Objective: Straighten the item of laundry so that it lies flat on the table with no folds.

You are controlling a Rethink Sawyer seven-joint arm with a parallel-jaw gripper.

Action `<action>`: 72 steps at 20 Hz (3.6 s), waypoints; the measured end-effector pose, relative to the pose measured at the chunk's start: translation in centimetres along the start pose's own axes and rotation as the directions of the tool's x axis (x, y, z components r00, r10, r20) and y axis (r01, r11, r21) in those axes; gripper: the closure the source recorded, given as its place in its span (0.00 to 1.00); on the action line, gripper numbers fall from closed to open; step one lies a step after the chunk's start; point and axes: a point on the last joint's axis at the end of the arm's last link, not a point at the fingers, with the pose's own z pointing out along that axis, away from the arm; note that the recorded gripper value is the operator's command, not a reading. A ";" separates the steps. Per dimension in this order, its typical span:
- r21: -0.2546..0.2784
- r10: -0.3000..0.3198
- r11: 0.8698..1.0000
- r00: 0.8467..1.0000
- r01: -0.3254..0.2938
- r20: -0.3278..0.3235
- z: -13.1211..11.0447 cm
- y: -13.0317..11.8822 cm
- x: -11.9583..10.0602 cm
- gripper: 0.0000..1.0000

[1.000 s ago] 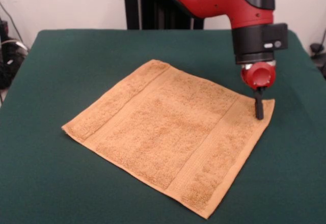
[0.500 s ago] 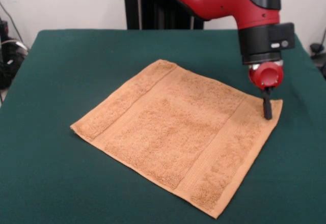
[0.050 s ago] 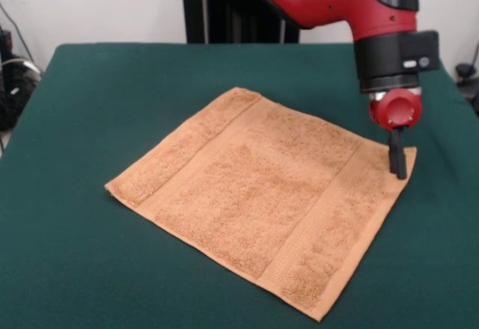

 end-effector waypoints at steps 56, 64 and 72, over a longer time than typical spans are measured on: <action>0.235 -0.466 0.883 0.819 0.406 0.335 -36.4 22.3 -15.7 0.00; 0.292 -0.650 0.760 0.677 0.581 0.346 -42.2 25.7 -27.7 0.00; 0.344 -0.857 0.515 0.457 0.785 0.238 -43.0 26.2 -28.6 0.00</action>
